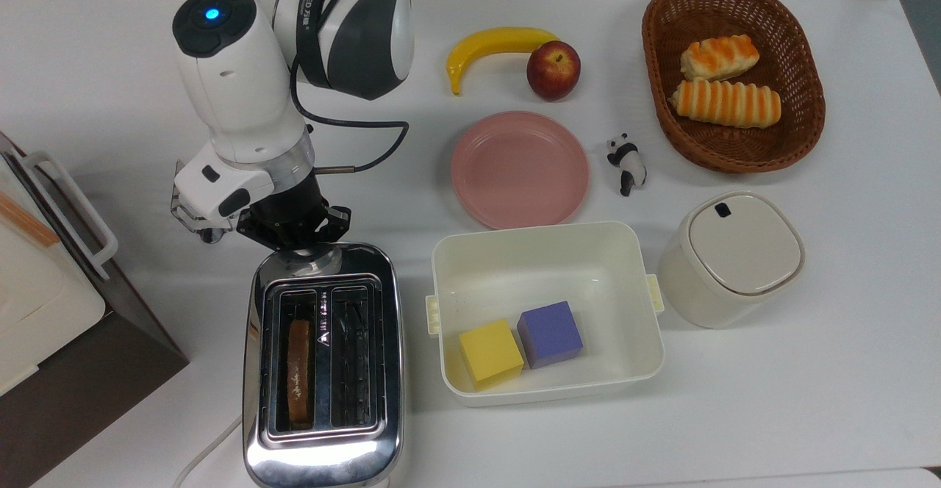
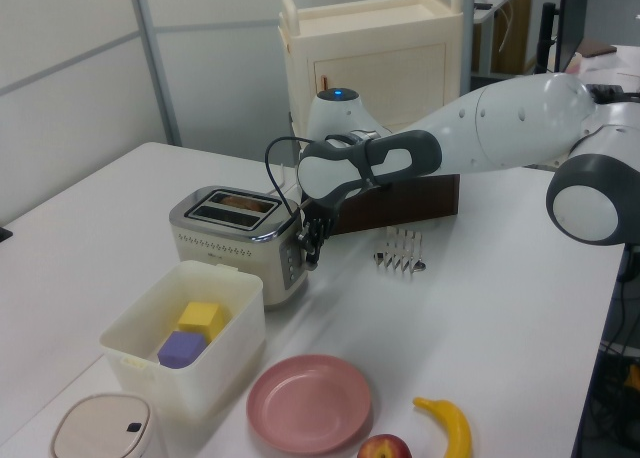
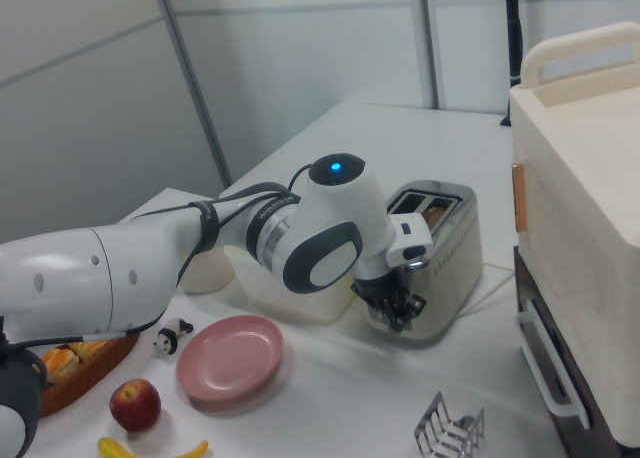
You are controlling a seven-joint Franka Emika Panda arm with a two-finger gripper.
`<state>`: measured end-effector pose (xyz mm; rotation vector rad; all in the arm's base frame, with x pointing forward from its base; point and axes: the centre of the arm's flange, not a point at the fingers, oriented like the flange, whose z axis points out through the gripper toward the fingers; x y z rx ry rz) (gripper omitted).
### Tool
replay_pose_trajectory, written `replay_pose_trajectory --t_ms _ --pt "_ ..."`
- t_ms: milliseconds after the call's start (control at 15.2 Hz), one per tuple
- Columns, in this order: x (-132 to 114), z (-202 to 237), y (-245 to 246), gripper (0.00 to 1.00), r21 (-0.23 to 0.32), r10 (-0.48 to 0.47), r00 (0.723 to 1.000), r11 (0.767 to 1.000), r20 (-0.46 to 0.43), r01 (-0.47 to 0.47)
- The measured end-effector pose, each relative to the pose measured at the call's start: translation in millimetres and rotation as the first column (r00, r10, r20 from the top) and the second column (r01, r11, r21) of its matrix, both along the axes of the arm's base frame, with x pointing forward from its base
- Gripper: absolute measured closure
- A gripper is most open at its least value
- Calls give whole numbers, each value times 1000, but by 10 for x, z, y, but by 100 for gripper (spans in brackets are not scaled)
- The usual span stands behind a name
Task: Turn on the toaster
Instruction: 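Press the toaster lever down with the closed gripper, then lift the gripper up and away from the toaster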
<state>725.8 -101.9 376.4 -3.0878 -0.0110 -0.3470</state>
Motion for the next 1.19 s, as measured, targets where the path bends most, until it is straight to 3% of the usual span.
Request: replay_pose_trajectory --t_ms 330,660,1056,1122,1188 --pt "33 161 -42 98 -10 -7 998 1000 55 8" --pt "-64 677 -141 96 -2 -19 995 1000 99 20" --pt "-360 1320 -259 85 38 -24 999 999 43 22" --pt "-434 1445 -303 74 46 -26 999 999 27 25" --pt "-506 1578 -342 71 52 -29 999 998 22 27"
